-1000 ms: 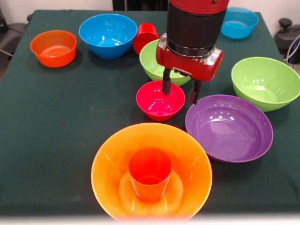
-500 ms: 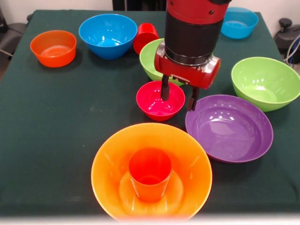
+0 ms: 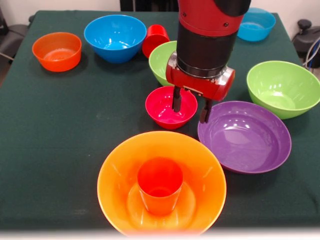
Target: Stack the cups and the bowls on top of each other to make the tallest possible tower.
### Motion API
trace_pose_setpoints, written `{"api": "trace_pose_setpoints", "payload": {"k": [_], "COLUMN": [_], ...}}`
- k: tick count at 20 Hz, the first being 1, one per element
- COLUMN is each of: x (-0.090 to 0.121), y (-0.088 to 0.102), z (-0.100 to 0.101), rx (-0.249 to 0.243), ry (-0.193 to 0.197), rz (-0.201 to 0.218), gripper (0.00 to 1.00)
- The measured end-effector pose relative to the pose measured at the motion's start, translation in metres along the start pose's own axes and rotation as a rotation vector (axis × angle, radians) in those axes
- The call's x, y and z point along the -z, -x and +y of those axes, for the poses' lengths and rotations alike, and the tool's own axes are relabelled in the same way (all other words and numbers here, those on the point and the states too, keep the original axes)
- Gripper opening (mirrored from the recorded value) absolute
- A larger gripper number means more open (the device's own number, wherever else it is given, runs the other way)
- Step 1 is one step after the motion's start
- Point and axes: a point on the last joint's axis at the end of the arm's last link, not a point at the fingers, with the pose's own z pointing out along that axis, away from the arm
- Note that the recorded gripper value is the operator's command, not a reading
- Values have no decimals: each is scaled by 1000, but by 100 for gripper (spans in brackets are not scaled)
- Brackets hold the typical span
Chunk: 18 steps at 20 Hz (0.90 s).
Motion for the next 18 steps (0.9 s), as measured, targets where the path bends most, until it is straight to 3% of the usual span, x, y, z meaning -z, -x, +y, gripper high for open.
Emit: {"api": "trace_pose_setpoints", "payload": {"k": [6,13,18], "x": [2,1,1], "y": [-8,-30,-41], "z": [4,12,8], "rx": [8,21,16], "ry": [-24,-38,-44], "rz": [-5,7,-15], "gripper": [100,100,100]}}
